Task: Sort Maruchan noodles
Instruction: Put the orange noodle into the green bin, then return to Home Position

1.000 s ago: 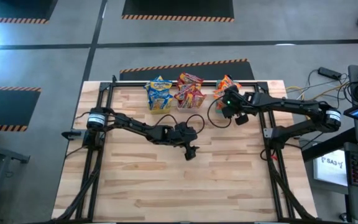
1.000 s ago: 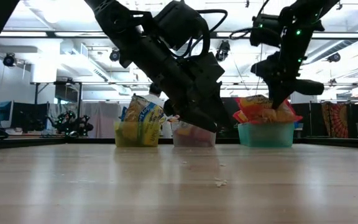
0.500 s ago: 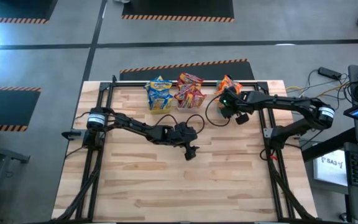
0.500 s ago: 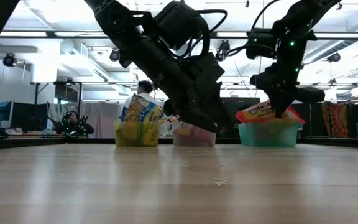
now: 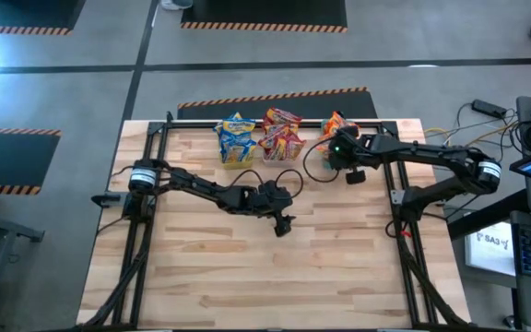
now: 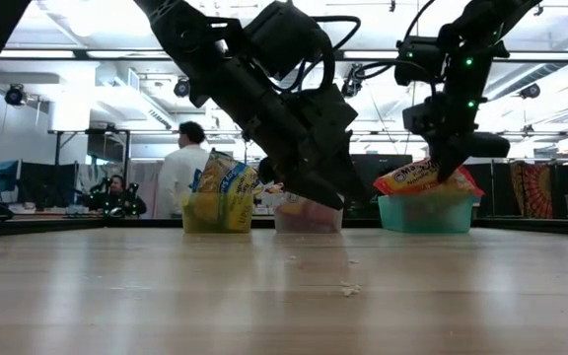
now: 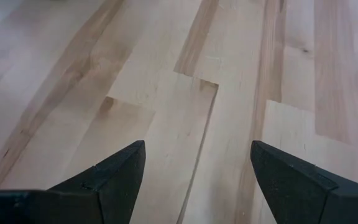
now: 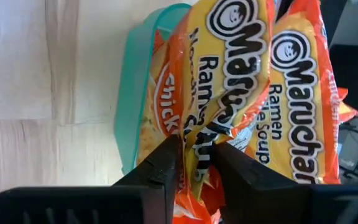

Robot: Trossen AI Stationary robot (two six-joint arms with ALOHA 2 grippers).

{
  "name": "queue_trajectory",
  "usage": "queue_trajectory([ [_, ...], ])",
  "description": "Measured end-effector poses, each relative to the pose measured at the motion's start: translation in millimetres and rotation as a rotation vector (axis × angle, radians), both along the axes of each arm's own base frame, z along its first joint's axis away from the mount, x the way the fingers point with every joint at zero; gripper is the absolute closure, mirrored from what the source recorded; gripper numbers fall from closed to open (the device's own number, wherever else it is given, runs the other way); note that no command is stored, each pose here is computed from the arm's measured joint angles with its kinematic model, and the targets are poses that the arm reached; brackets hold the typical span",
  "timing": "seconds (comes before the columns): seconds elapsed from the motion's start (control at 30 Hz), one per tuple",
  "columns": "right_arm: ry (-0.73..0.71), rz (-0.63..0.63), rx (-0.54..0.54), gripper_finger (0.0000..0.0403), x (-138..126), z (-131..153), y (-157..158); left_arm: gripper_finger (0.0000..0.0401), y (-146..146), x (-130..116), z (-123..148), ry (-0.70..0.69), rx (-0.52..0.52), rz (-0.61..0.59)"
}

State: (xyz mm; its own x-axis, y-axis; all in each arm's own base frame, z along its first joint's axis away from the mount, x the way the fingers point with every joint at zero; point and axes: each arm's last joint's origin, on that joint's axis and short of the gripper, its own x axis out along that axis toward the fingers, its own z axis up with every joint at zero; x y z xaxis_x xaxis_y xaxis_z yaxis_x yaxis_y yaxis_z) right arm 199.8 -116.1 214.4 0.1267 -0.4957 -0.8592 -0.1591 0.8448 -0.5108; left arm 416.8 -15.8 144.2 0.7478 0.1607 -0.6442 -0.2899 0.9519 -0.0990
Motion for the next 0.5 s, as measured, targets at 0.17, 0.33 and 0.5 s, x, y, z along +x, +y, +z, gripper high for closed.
queue_trajectory([
  [0.17, -0.045, -0.097, 0.021, 0.0304, -0.7, 6.9, 0.6, 0.0126, -0.1, -1.3, 7.9, -0.017, 0.0, -0.002],
  [0.33, -0.126, -0.275, 0.06, 0.0285, 1.6, 33.2, 3.4, 0.0126, 0.4, -6.1, 31.3, -0.055, 0.031, -0.026],
  [0.5, -0.193, -0.457, 0.128, 0.0278, -1.4, 60.9, 5.8, 0.0126, 3.1, -17.8, 55.7, -0.046, 0.109, 0.003],
])
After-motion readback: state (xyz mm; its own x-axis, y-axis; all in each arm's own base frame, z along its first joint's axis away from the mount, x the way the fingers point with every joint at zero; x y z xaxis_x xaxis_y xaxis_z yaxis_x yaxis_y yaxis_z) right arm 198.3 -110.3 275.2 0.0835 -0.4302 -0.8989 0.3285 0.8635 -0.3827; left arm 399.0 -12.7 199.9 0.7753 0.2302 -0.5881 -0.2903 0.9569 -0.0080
